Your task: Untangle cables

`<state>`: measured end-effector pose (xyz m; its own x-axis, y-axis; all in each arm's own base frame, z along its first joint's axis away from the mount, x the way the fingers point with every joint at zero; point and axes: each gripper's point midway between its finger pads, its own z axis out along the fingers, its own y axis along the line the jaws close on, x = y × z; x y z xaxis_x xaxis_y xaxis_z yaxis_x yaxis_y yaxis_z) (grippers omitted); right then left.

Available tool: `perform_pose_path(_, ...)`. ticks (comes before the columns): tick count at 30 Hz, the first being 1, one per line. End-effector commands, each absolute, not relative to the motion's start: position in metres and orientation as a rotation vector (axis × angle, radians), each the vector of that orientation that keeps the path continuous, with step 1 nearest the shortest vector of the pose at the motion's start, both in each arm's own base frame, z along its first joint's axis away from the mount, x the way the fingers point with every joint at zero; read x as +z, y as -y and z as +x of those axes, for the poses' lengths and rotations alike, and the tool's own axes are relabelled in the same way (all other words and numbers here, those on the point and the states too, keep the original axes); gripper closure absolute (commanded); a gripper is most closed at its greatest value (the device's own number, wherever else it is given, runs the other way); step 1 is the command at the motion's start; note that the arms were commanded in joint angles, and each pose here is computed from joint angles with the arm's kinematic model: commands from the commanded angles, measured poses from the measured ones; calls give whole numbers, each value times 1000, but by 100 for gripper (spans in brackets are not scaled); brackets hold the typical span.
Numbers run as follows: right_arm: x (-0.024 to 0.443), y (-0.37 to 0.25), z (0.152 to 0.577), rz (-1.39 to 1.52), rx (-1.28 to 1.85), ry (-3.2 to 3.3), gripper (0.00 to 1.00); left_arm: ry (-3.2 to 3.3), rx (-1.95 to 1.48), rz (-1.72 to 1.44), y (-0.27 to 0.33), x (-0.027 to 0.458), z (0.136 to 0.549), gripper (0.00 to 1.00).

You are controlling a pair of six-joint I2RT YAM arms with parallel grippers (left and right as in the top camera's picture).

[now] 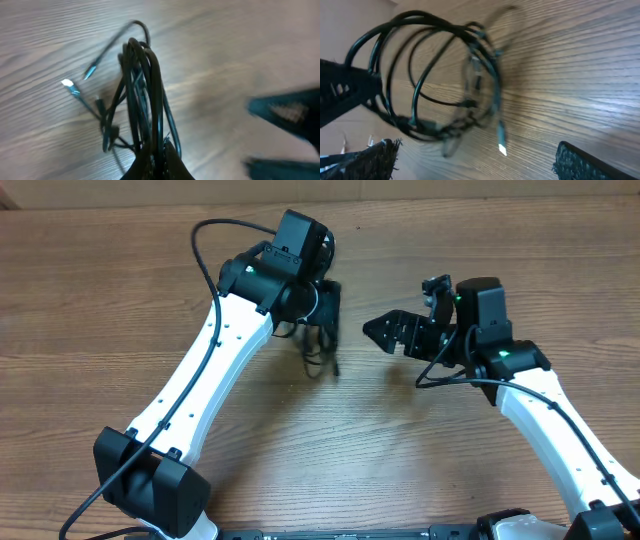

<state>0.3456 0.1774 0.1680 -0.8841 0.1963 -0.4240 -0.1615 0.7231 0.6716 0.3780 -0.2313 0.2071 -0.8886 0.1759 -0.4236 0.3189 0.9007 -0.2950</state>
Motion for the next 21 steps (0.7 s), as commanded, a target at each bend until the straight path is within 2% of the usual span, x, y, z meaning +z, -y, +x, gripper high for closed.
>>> perform_pose_path(1, 166, -185, 346, 1, 982, -2449, 4, -2520, -751, 681, 263, 236, 361, 96)
perform_pose_path(4, 165, -188, 344, -9, 973, -2454, 9, -2496, -775, 706, 267, 239, 361, 96)
perform_pose_path(10, 154, -190, 350, 155, 1003, -2493, 13, -2457, -867, 736, 277, 247, 357, 95)
perform_pose_path(12, 135, -189, 352, 191, 985, -2542, 36, -2436, -900, 746, 281, 250, 357, 96)
perform_pose_path(13, 131, -188, 353, 202, 969, -2555, 42, -2432, -904, 748, 282, 251, 357, 96)
perform_pose_path(15, 104, -170, 356, 285, 809, -2619, 78, -2432, -902, 745, 281, 251, 358, 96)
perform_pose_path(16, 93, -158, 356, 330, 708, -2644, 91, -2434, -899, 734, 278, 251, 360, 96)
perform_pose_path(17, 88, -146, 355, 365, 626, -2657, 96, -2435, -895, 724, 275, 251, 362, 96)
perform_pose_path(21, 71, -70, 346, 706, 218, -2656, 96, -2429, -841, 609, 240, 259, 383, 96)
